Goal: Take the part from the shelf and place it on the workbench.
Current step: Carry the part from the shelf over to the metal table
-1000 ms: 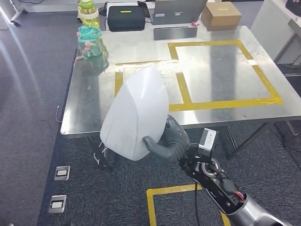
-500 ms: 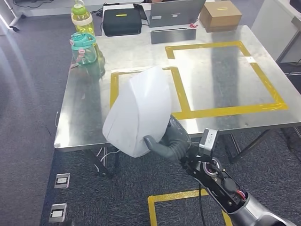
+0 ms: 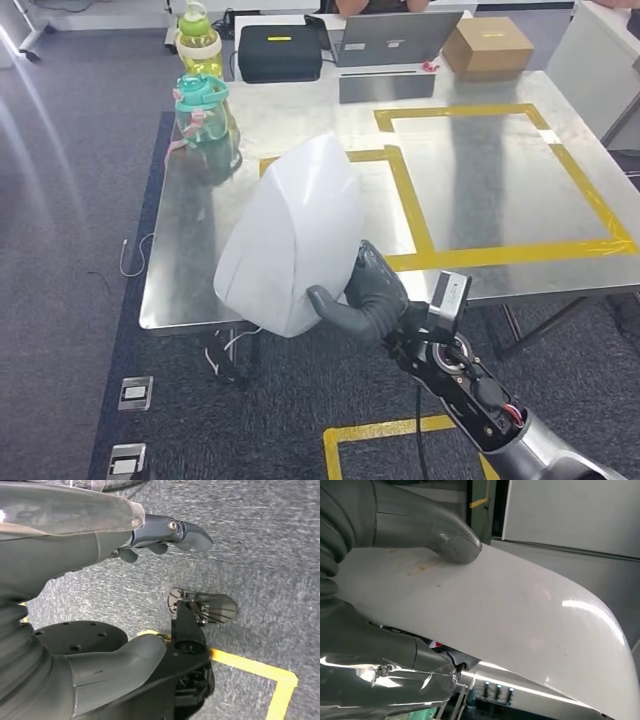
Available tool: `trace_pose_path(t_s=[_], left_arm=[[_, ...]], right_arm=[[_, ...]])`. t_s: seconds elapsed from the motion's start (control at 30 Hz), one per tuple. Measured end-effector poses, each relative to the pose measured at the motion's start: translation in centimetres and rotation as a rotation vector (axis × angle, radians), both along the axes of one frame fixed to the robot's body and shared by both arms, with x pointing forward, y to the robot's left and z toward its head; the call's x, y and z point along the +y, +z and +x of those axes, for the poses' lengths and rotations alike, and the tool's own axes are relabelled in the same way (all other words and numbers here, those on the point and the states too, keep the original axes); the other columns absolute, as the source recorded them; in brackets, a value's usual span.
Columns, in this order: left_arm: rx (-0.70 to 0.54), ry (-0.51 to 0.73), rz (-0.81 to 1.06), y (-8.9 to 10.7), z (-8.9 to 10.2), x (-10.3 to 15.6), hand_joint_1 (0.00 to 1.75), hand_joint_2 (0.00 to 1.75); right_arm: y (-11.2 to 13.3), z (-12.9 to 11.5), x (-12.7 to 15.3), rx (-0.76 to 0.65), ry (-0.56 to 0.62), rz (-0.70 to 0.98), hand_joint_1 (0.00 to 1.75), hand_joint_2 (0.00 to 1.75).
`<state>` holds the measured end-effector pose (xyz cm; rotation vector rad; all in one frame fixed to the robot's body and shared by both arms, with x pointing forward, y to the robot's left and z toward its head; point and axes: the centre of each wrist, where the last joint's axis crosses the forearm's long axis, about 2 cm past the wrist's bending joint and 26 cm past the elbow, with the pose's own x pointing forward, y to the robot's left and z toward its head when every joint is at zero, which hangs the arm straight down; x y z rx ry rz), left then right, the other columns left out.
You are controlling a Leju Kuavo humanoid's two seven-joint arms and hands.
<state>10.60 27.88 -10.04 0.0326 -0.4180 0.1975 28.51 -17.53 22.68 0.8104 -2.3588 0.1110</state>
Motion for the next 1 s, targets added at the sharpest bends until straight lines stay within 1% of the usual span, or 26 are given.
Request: trace_pose_path(t_s=[0.4,0.5,0.67,1.0], left_arm=[[-0.001,-0.001,-0.005,0.02,0.05,-0.27,0.00,1.75],[-0.005,-0.002,-0.004,0.07,0.28,-0.24,0.00,1.75],[0.002,-0.001,-0.002,-0.01,-0.05,-0.14,0.00,1.75],[-0.003,0.000,0.002,0.06,0.24,0.08,0.00,1.75]], right_arm=[[-0.13,0.08,-0.05,0.005,-0.003,-0.002,1.75,1.75],[-0.12,0.09,-0.04,0.003,-0.001,-0.002,1.75,1.75],[-0.31,0.03,-0.02,0.006,0.006,-0.006,1.75,1.75],[-0.16,0.20,-0.12,-0.003,0.004,-0.007,1.75,1.75]])
